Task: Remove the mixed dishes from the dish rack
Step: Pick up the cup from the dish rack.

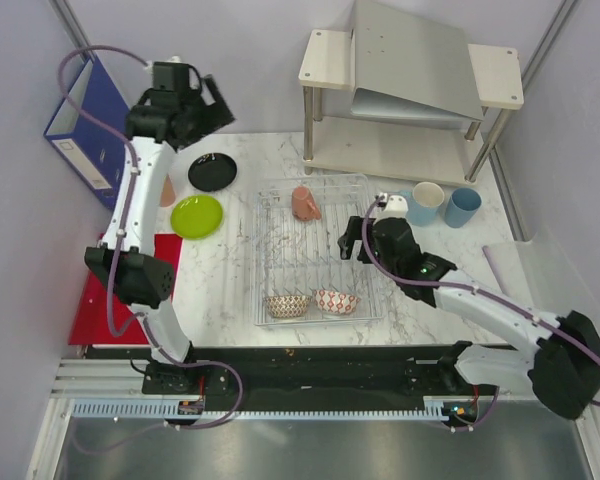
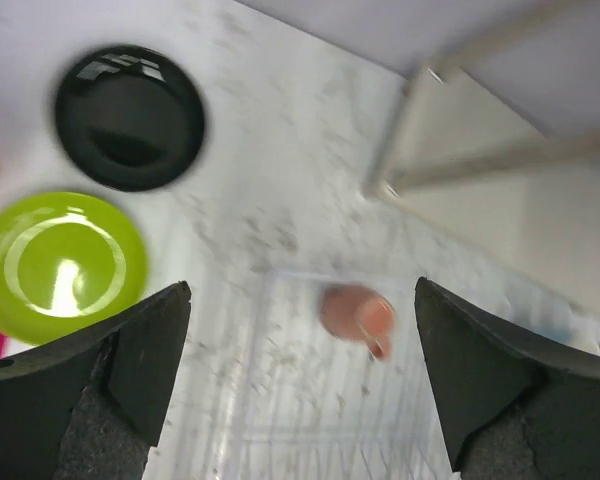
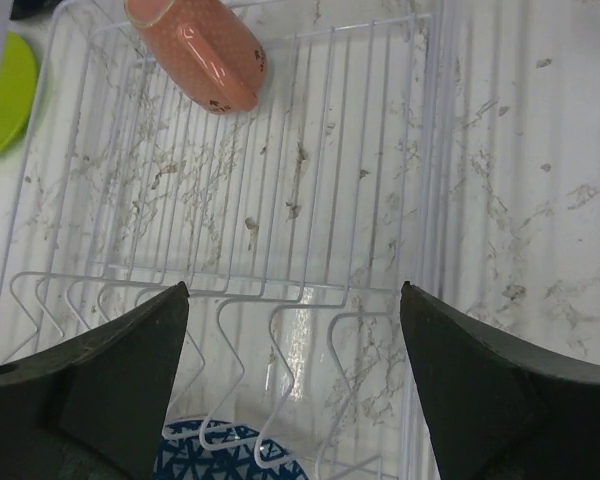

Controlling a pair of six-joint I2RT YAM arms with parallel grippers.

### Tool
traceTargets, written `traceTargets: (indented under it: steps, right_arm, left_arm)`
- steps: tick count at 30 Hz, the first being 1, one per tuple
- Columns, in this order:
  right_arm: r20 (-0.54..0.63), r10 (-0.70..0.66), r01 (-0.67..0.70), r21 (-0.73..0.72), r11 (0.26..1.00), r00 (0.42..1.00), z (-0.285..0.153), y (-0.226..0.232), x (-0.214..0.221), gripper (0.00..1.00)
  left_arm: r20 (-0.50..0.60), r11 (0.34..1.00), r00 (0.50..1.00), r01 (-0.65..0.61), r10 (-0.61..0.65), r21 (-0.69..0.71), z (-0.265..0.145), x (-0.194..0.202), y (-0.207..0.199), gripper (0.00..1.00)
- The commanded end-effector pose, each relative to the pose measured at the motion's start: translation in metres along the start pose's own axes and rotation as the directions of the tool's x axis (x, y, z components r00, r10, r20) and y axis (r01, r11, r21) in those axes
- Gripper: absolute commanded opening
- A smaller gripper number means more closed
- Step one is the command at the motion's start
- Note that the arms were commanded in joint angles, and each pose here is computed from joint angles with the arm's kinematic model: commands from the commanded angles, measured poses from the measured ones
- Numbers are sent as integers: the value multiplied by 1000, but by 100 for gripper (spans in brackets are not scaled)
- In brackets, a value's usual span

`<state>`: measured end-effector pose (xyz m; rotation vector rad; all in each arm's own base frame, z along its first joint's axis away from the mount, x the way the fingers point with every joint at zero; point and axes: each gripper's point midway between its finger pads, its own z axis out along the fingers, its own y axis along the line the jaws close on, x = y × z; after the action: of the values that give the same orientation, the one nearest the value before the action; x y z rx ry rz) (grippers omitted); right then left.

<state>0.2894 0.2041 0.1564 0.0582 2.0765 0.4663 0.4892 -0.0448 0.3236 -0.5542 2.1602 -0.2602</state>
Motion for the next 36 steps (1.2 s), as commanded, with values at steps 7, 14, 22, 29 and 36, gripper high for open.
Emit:
traceTargets:
  steps: [7, 14, 22, 29, 36]
  right_arm:
    - [53, -165, 170, -111, 979, 985, 67, 62, -37, 93]
    - [53, -314, 317, -90, 944, 948, 120, 80, -45, 90]
    - [-49, -407, 403, -77, 912, 912, 160, 78, -20, 83]
    - [-75, -448, 447, -37, 894, 891, 171, 65, -12, 78]
    - [-89, -478, 478, -32, 878, 874, 184, 58, -10, 68]
  left_arm:
    - [67, 856, 994, -112, 91, 505, -116, 107, -94, 100]
    - [94, 842, 987, -161, 131, 515, -145, 136, -69, 100]
    - [80, 841, 984, -177, 159, 511, -153, 165, -42, 99]
    - [77, 845, 982, -190, 175, 500, -150, 173, -34, 99]
    - [48, 850, 982, -183, 183, 494, -142, 181, -32, 100]
